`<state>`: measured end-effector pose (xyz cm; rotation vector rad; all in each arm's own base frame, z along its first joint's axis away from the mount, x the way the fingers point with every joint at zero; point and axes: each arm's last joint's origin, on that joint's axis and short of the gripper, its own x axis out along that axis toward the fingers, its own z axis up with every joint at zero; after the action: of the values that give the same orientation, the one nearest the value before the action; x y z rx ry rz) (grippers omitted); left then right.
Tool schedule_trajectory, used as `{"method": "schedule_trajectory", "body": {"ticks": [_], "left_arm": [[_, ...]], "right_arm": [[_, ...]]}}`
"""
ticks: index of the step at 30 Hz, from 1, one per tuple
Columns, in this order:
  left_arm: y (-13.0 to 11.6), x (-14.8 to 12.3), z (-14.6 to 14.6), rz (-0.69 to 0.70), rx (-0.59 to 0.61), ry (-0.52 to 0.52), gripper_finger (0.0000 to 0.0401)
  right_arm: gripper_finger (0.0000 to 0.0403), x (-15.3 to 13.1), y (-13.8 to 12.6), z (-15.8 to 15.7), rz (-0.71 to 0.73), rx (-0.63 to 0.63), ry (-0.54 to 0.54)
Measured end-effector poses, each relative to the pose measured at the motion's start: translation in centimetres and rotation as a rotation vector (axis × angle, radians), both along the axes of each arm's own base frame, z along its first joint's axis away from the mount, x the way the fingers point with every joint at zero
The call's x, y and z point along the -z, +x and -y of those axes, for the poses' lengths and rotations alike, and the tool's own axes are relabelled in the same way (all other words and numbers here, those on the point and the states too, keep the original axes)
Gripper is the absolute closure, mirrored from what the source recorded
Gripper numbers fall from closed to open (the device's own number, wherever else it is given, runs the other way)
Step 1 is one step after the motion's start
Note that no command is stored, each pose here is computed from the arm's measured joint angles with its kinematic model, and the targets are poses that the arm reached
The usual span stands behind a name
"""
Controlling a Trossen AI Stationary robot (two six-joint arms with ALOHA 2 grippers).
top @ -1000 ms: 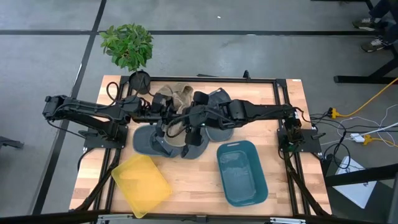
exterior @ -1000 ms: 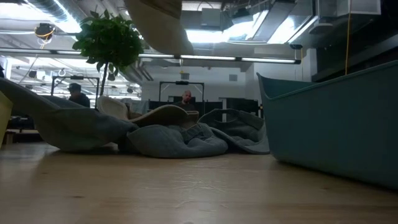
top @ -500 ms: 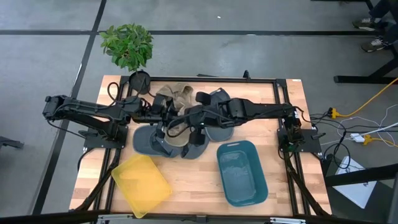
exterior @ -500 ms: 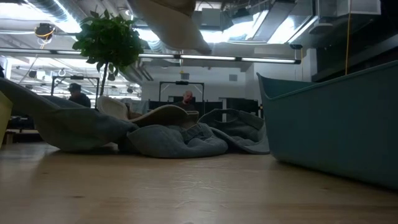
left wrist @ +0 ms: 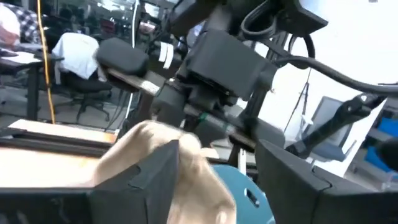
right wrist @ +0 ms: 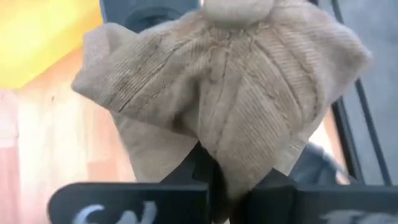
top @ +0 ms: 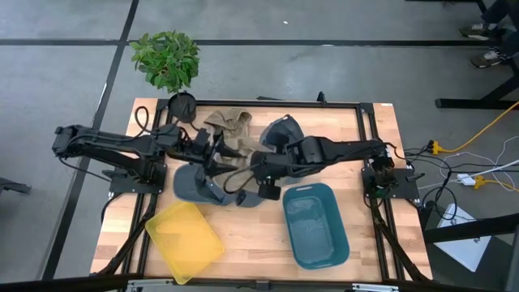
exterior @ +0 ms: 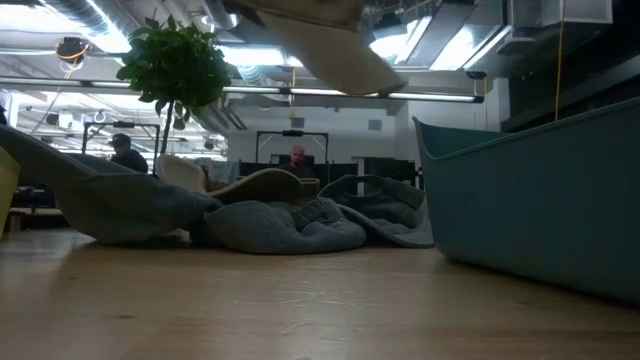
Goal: Pick & Place hat
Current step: Put the right brown cap into the blue bin
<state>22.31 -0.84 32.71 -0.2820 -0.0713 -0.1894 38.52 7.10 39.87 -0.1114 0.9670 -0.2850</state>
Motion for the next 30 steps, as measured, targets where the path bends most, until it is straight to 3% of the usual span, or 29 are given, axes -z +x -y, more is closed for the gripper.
{"method": "schedule_trajectory", "body": {"ticks": [11,15,30], "left_arm": [[-0.6,0.7,0.6,-0.075,-0.006,0.137,0.0185],[-0.5,1.4,1.0,-0.142,0.014,0.149,0.0185],[-1.0,3.2,2.7,-0.323,0.104,0.160,0.0185]], "right_arm": [[0.0388,-1.0,-4.0,-3.6,-0.059,0.142,0.196],[0.0387,-1.0,-4.5,-5.0,-0.062,0.182,0.296],[0.0387,-0.8,-5.5,-7.6,-0.003,0.456,0.486]]}}
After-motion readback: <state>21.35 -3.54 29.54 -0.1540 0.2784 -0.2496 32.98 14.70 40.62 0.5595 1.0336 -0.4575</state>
